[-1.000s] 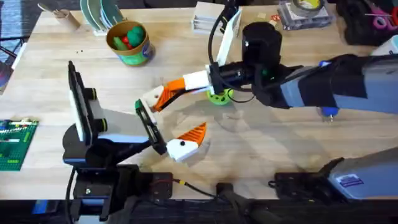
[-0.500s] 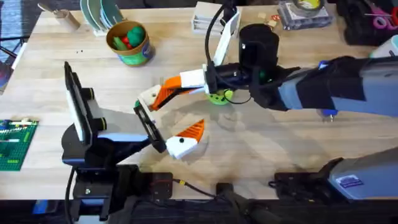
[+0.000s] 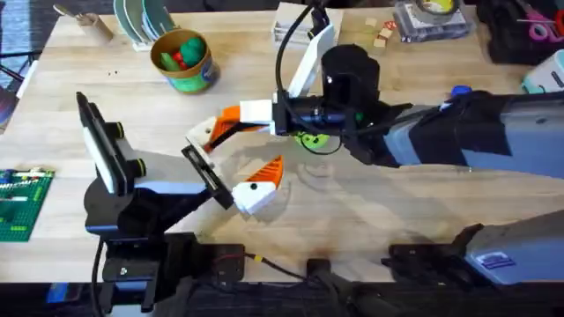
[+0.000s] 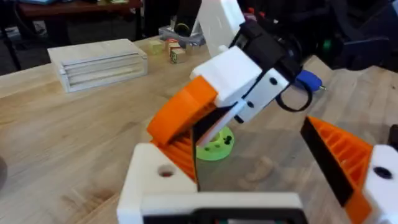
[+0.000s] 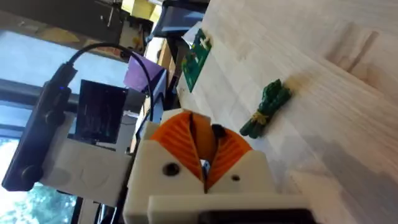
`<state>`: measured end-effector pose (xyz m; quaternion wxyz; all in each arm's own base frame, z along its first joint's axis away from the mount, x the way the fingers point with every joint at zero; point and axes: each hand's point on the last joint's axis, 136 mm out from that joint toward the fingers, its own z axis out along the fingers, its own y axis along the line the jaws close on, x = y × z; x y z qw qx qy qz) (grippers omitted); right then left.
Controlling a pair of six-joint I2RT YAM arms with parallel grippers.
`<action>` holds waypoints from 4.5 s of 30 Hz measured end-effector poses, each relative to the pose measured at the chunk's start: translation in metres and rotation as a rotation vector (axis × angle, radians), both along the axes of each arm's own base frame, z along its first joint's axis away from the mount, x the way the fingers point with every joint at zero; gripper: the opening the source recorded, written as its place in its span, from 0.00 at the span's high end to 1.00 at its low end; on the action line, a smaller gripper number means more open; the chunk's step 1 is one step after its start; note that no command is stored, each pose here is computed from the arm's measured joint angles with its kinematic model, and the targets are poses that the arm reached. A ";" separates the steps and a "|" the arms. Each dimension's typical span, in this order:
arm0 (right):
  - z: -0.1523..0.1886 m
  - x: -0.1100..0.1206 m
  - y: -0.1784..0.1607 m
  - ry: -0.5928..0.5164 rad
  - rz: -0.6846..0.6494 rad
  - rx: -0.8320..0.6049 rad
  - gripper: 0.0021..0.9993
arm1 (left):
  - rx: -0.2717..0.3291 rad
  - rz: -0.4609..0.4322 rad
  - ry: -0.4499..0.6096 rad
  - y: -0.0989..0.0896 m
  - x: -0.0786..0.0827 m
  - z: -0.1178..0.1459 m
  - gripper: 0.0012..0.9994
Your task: Pick up the gripper from the table and insert it into the empty holder that is missing its gripper. Then pick up a screw, insert it into the mounting hole, and use the screwdriver to tighten it. Finally, clean up the table by picking up the vegetable and placing it into the bucket.
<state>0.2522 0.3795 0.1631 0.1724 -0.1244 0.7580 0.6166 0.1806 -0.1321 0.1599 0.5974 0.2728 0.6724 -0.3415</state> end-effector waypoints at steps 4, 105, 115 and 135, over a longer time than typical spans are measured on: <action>0.000 0.001 0.001 -0.003 -0.008 -0.001 0.99 | 0.000 0.007 0.000 0.001 0.001 0.000 0.01; -0.010 0.038 -0.183 -0.211 -0.144 -1.074 0.02 | 0.007 -0.170 -0.018 -0.018 -0.024 0.000 0.01; -0.056 0.013 -0.173 -0.185 -0.025 -1.179 0.15 | 0.007 -0.170 -0.018 -0.018 -0.024 0.000 0.01; -0.095 0.017 -0.146 -0.194 0.037 -1.198 0.44 | 0.007 -0.170 -0.018 -0.018 -0.024 0.000 0.01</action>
